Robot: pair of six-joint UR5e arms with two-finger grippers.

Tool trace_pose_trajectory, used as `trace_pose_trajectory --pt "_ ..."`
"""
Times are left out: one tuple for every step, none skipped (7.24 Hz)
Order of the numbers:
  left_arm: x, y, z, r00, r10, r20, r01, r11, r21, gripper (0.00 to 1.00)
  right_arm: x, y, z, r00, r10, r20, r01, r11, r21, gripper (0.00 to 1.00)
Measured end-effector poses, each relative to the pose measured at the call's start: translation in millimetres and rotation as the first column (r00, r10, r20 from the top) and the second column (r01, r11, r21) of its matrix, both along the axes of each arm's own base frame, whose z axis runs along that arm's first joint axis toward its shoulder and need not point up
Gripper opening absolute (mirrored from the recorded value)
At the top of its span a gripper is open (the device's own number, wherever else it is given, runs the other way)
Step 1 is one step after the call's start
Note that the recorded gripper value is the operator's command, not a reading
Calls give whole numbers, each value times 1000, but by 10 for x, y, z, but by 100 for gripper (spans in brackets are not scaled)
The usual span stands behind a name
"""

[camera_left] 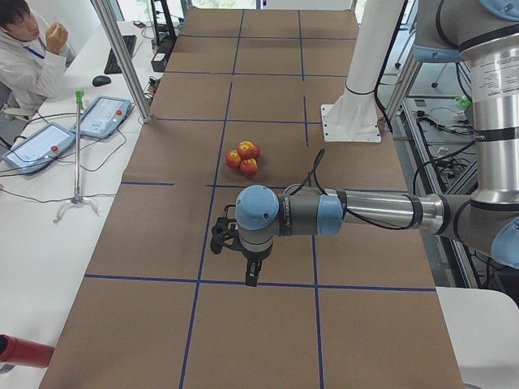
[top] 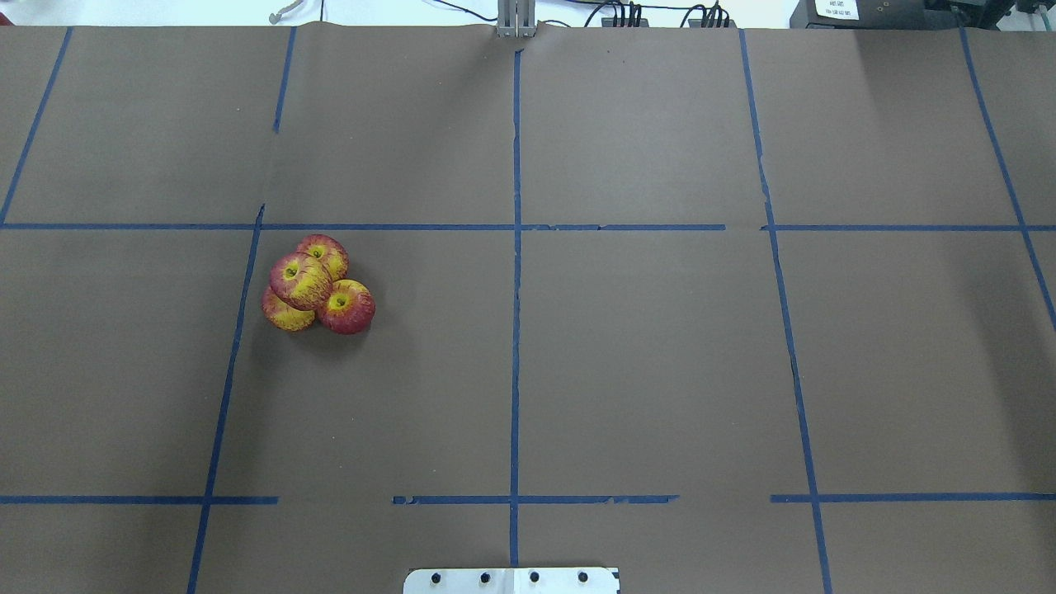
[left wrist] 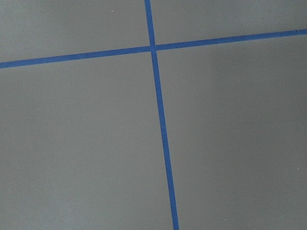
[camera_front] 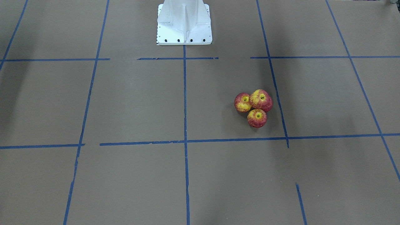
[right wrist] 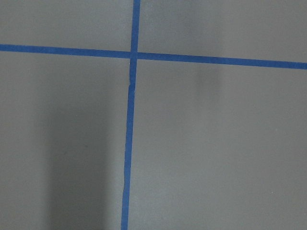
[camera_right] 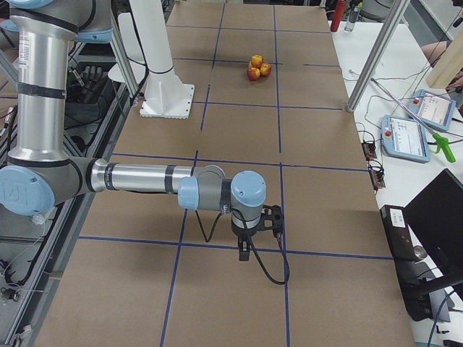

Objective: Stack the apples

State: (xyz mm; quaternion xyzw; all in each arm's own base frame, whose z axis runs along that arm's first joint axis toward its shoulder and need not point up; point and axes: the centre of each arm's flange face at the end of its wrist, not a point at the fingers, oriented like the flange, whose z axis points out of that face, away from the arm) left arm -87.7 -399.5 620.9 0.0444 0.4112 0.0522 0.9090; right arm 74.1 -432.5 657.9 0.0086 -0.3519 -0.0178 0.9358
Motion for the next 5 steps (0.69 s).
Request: trace_pose_trajectory --pt "1 -3 12 1000 1 0 -1 1000 -2 100 0 0 0 1000 0 0 0 1000 0 100" --pt "2 -7 -2 1000 1 0 -1 1000 2 100 0 0 0 1000 0 0 0 1000 0 100" --pt "2 -11 -15 1000 1 0 -1 1000 5 100 0 0 0 1000 0 0 0 1000 0 100" --pt "1 -16 -36 1000 1 1 -1 1000 9 100 0 0 0 1000 0 0 0 1000 0 100" --pt "0 -20 -57 1000 1 1 -1 1000 13 100 0 0 0 1000 0 0 0 1000 0 100"
